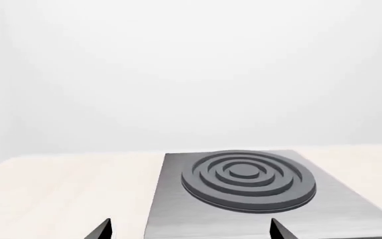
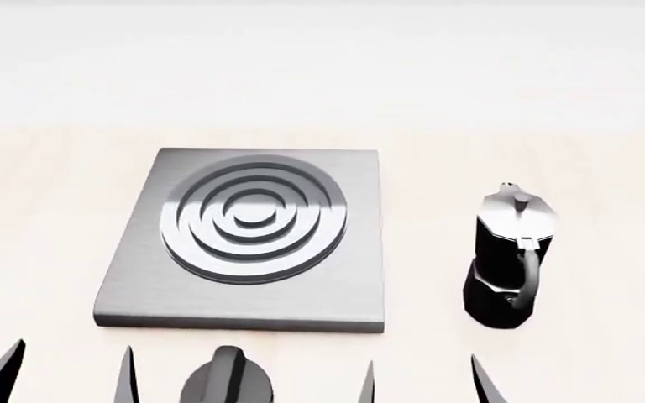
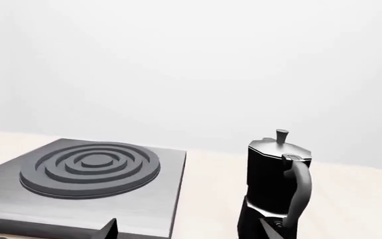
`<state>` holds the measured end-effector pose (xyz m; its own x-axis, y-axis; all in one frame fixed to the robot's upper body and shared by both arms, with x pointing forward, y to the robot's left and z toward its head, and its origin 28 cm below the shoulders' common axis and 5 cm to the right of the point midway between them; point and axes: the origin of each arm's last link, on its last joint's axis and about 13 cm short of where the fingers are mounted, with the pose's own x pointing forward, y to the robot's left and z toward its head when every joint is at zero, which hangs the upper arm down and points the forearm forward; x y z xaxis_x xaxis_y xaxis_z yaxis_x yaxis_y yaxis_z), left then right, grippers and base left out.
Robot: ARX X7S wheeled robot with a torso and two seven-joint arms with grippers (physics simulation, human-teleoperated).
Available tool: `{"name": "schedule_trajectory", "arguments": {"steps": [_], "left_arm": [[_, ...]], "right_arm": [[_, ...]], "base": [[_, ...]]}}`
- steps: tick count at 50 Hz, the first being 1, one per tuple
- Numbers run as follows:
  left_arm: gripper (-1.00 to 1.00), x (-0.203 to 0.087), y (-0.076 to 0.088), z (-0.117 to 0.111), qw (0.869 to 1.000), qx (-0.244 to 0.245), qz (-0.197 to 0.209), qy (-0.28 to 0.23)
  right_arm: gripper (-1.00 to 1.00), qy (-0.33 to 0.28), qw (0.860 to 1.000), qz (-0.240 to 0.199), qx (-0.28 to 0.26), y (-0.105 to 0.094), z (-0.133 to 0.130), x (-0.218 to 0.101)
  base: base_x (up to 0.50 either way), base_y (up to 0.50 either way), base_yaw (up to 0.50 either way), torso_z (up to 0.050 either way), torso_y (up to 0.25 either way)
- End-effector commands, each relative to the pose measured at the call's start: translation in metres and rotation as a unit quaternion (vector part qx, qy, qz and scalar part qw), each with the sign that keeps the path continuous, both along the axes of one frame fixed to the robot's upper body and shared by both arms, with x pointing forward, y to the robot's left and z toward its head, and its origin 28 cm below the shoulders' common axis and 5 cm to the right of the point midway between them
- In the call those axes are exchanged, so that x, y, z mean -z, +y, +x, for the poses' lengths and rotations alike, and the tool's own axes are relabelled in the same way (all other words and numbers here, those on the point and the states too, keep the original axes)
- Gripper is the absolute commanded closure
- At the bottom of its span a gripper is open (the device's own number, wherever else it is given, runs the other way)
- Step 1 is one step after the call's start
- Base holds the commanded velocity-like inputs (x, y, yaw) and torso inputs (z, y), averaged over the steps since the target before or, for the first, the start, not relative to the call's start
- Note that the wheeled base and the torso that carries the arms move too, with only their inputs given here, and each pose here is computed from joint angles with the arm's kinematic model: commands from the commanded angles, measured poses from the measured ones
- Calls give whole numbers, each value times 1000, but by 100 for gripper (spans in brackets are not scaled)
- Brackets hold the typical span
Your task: Put the moka pot on the stove.
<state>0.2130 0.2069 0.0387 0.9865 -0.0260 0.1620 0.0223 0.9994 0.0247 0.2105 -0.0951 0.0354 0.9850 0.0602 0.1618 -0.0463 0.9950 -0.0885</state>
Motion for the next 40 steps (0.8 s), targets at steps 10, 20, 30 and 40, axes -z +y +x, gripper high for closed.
{"name": "schedule_trajectory", "arguments": {"steps": [10,20,30,40], "left_arm": [[-100,0,1,0,1000,1,-11,8],[-100,1,1,0,1000,0,-11,8],[-100,2,1,0,1000,0,-11,10],[-100,0,1,1,1000,1,-11,9]], "right_arm": [[-100,4,1000,7,3,-1,0,2],[-100,5,1000,6,1,0,1,3],[-100,5,1000,8,1,-1,2,4],[-100,6,1000,6,-2,0,3,3]], "base": [[0,124,0,0,0],[0,123,0,0,0],[0,124,0,0,0],[0,123,0,0,0]]}}
